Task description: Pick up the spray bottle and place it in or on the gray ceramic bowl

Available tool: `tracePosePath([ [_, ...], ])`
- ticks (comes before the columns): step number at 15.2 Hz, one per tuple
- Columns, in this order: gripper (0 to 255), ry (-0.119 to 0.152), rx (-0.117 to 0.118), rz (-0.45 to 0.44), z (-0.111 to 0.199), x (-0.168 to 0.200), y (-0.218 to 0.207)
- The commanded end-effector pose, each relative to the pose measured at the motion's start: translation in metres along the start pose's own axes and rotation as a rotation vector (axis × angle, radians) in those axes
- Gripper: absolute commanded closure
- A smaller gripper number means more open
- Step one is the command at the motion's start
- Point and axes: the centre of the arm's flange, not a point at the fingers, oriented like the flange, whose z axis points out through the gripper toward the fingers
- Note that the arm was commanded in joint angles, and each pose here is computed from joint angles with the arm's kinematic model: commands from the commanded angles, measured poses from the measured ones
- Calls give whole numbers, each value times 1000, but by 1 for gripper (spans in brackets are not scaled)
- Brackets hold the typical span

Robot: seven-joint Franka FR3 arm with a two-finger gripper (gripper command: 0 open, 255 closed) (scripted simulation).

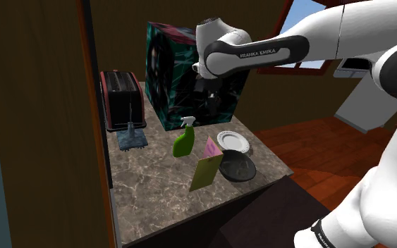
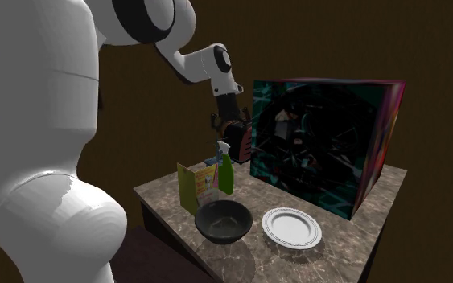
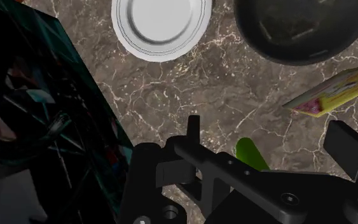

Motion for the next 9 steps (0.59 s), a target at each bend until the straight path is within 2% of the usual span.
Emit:
tracePosePath([
  [1, 0, -20, -14, -80, 11, 29, -5],
  [9, 0, -97, -70, -392, 56, 129, -47],
])
